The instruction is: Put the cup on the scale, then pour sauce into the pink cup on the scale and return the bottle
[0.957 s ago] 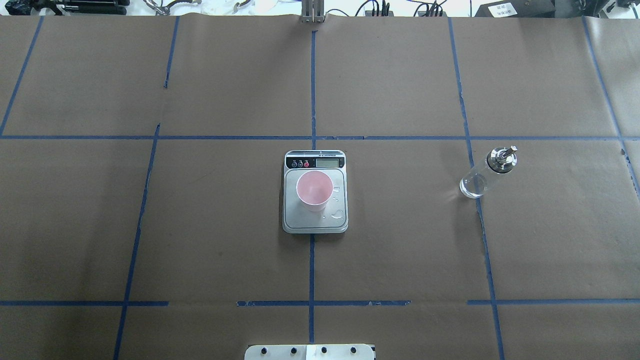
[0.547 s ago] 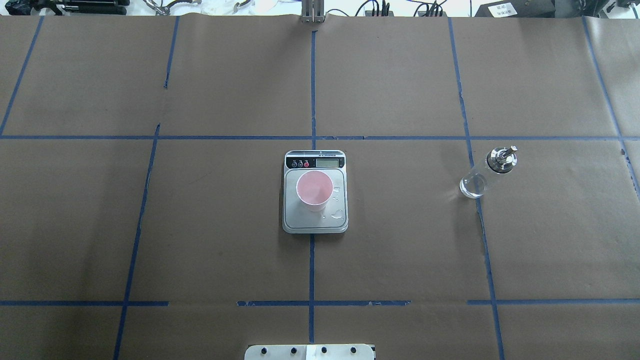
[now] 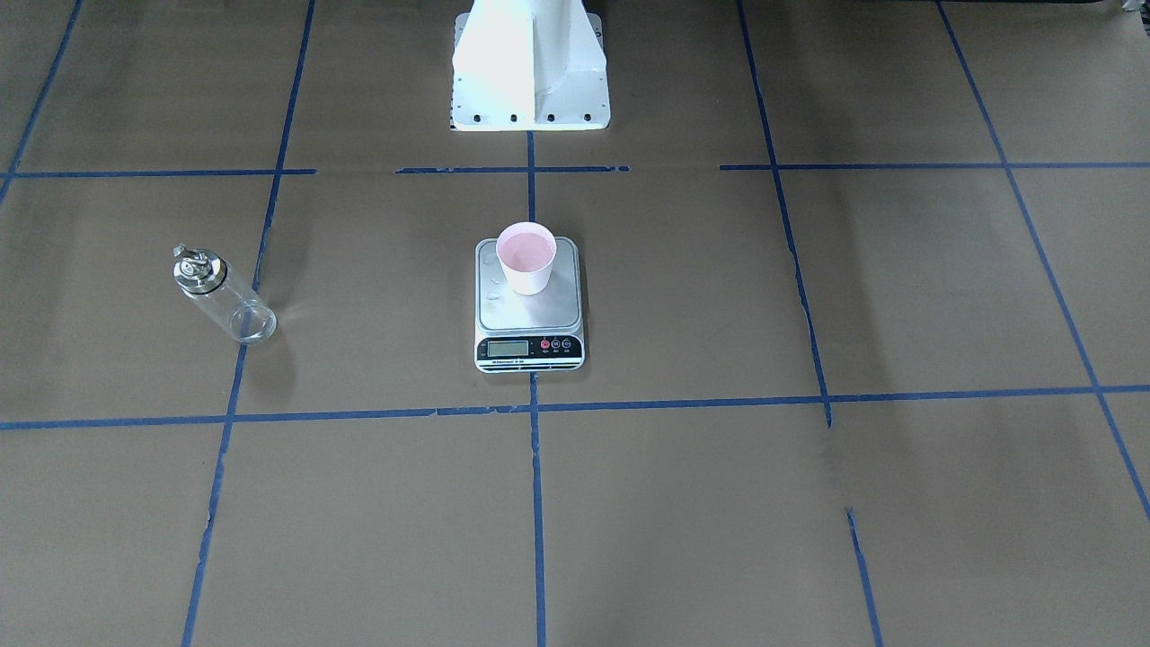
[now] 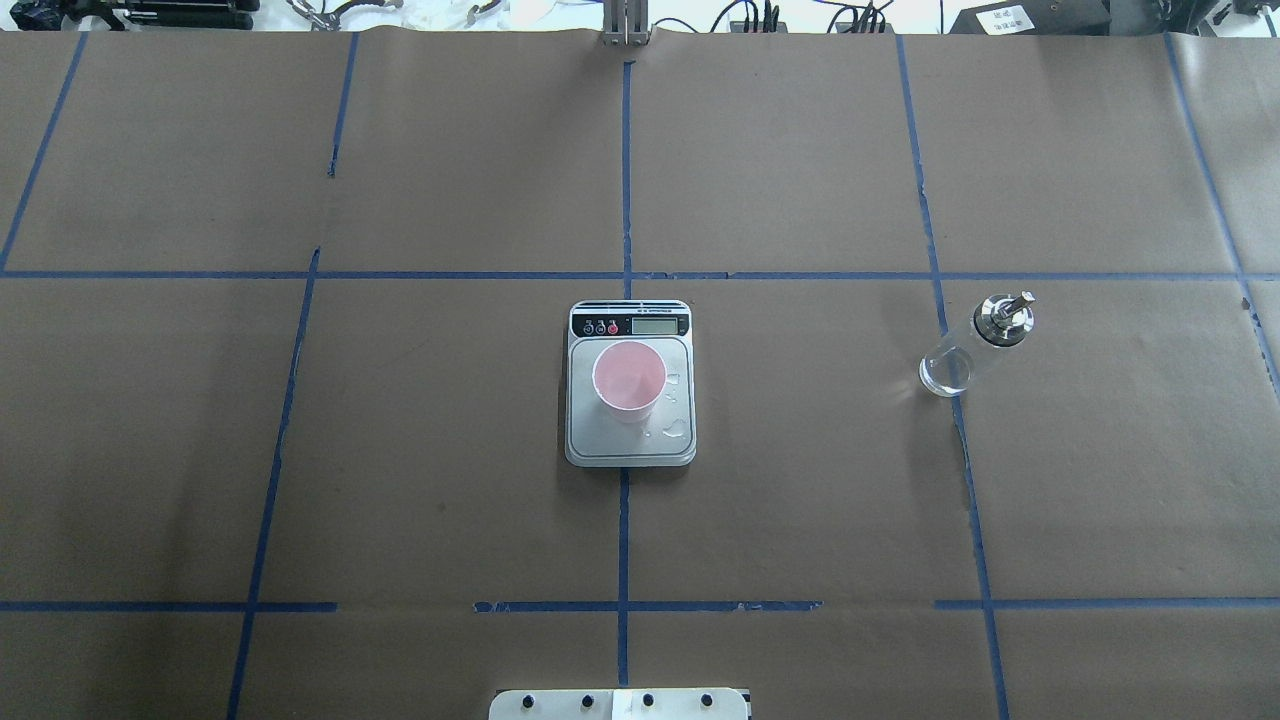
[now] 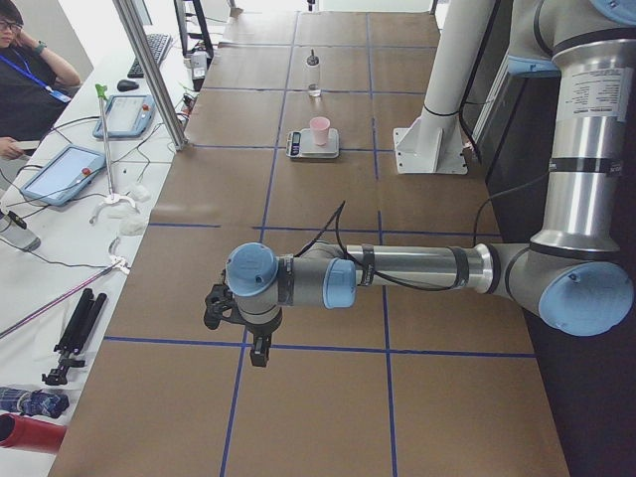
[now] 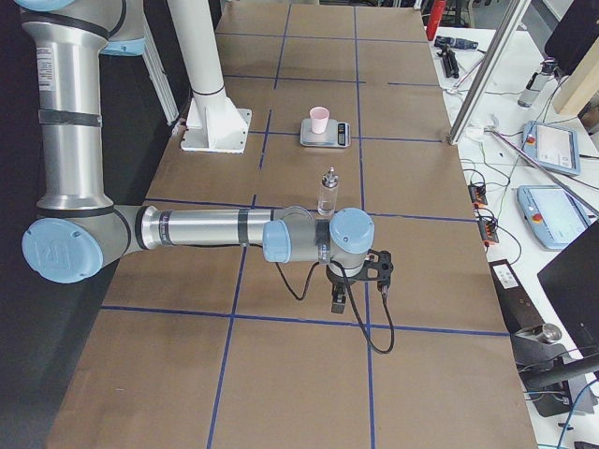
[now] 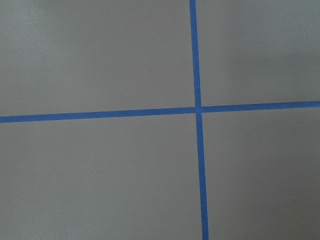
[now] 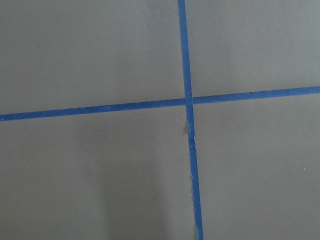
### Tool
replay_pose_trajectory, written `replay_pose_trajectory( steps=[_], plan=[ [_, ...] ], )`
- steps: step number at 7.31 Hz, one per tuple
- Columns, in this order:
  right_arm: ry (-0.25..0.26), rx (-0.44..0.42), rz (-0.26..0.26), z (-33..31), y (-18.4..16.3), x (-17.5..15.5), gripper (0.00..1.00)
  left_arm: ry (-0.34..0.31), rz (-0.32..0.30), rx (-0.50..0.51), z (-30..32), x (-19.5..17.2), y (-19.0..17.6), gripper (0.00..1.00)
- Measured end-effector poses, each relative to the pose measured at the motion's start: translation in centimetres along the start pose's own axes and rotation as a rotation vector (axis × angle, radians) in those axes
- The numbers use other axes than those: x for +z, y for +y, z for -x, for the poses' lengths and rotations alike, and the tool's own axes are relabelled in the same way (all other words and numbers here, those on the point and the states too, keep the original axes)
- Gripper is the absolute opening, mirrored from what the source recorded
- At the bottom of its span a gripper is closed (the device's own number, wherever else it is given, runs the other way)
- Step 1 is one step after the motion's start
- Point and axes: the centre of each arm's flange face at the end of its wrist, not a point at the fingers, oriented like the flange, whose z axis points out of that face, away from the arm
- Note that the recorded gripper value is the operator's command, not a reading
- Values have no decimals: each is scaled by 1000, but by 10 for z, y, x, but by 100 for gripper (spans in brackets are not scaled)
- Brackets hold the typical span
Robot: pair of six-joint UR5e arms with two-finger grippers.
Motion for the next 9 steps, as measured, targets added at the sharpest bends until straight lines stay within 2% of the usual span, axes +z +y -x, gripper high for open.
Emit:
replay_pose_trajectory(
  steps=[6,9],
  plan=[
    [8,0,-1,-1,0,0,100,-2,-9,21,-3,-3,2,100],
    [43,-2,-7,-4,-1,0,100,-2,-13,27,-6,-5,3,100]
  ],
)
